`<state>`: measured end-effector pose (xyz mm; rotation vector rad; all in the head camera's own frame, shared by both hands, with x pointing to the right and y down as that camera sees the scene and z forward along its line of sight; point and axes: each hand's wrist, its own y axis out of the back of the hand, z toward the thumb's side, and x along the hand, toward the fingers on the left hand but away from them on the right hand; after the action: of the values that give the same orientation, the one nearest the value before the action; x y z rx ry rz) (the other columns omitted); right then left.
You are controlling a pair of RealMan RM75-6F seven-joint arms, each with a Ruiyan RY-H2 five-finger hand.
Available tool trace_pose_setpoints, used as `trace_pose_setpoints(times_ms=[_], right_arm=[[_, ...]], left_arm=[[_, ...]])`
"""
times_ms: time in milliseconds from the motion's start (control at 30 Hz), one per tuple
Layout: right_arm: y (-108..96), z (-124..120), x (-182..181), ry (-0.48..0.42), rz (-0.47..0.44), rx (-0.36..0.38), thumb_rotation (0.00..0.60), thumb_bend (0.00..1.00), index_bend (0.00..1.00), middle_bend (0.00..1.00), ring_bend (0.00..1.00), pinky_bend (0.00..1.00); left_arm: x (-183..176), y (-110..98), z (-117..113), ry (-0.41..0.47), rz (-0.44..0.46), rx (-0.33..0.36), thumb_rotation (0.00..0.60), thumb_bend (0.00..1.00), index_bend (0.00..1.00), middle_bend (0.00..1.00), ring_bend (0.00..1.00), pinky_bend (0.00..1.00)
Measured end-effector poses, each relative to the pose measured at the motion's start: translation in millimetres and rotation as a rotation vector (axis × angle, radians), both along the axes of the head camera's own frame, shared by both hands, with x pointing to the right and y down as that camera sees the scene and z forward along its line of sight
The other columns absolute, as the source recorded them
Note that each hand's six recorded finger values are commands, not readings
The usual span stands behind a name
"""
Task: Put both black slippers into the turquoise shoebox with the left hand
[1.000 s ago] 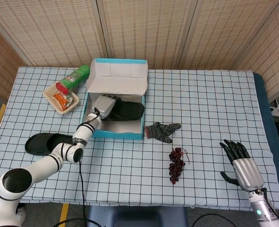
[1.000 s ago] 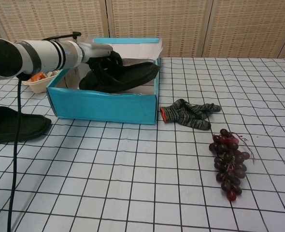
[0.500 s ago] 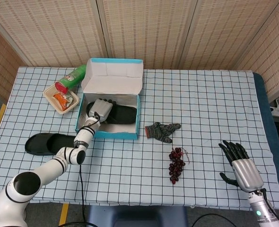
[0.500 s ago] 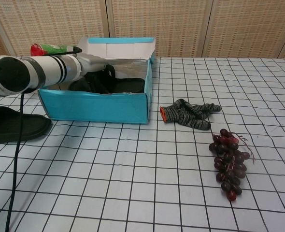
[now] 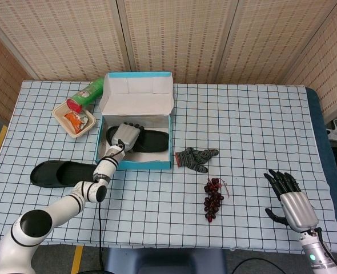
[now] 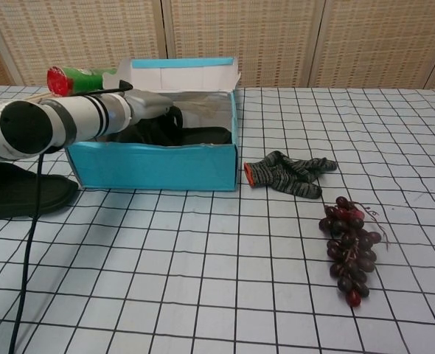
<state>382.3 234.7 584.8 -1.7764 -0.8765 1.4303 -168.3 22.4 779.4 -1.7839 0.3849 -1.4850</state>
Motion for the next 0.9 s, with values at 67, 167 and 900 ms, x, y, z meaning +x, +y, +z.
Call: trace_pose_setpoints(times_ms=[67,167,900], right_arm=[[0.5,-0.3,-0.4,-0.002,-0.001,-0.001,0.600,0.16,0.00,0.00,0.00,0.00],[0.8,-1.1,-0.4,-0.006,0.000,-0.002,0.600,0.16,0.00,0.00,0.00,0.00],[4.3,-11.5,-3.3,-0.027,-0.009,0.026,0.600,0.16,0.00,0.00,0.00,0.00]], left_arm=[[-1.1,1.5,-0.3,0.007,-0.003,-0.015,0.600,0.45,0.03,0.22,0.21,0.35],[-0.1,2.6,-2.5,0.038,-0.026,-0.031,0.600,0.45,0.00,0.02,0.03,0.30],[-29.9,-16.1,-84.8,0.408,-0.181,-0.018,0.600,0.41,0.00,0.00,0.00,0.10]])
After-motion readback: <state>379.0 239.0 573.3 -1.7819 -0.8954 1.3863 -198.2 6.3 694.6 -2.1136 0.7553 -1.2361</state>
